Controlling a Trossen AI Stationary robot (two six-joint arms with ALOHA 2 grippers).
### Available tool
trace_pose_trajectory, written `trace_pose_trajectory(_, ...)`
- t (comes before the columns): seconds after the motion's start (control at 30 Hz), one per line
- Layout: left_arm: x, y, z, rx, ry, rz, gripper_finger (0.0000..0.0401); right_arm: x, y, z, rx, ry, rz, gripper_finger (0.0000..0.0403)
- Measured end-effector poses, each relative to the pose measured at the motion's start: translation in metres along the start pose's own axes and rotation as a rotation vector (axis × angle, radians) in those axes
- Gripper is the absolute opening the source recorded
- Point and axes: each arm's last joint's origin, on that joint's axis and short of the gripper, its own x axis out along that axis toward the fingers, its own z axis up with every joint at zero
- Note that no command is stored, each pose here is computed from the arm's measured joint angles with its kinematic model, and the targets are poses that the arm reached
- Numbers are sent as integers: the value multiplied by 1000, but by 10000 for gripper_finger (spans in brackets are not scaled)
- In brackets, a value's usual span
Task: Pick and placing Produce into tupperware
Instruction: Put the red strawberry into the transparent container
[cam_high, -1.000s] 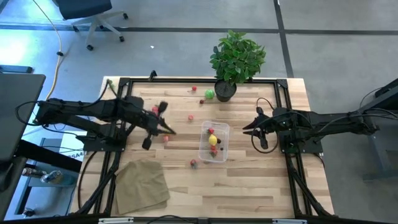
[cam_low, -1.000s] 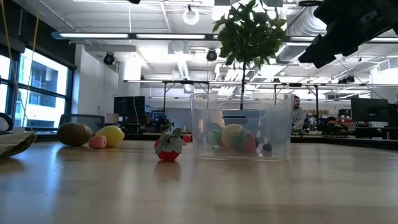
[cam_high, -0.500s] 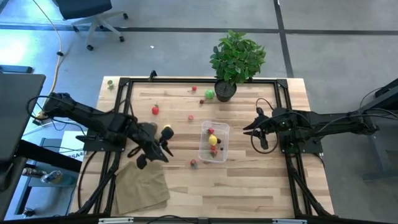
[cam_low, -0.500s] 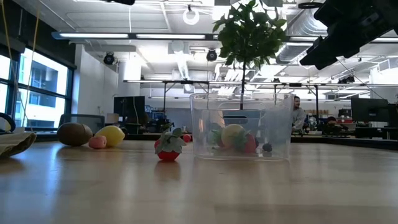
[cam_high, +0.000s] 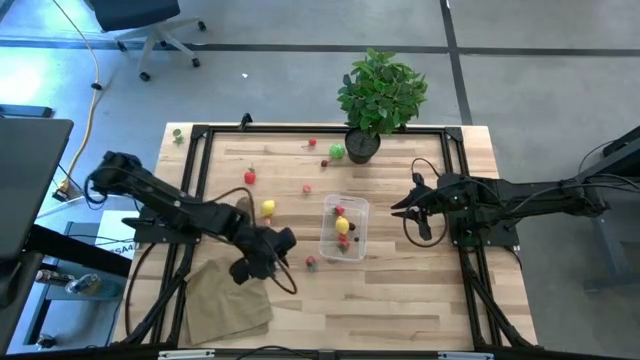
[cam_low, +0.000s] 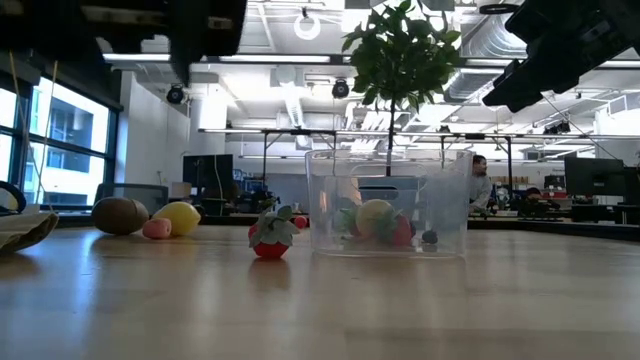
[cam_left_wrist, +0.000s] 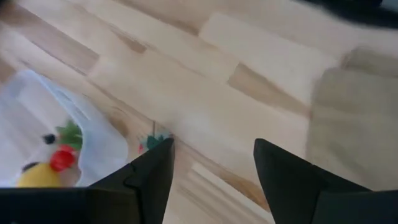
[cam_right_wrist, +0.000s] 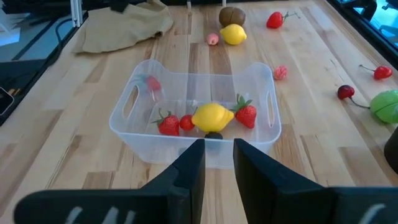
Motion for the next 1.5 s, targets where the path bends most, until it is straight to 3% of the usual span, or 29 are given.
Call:
trace_pose_trajectory(0.2,33,8,-4,-10,85,103,211,0,0,-3,2,30,-1,73)
trace_pose_trajectory(0.67,69,18,-25,-61,167,103,212,5,0,-7,6,86,-2,73)
trace_pose_trajectory(0.9,71,34,-38,-258,120,86,212,6,-1,-8,7,104,-2,73)
trace_pose_trajectory(1.2,85,31,-44,-527,109,28,212,7,-1,-9,8,116,-2,73)
trace_pose_trajectory(1.5,88,33,-47,-689,142,119,212,7,-1,-9,8,116,-2,73)
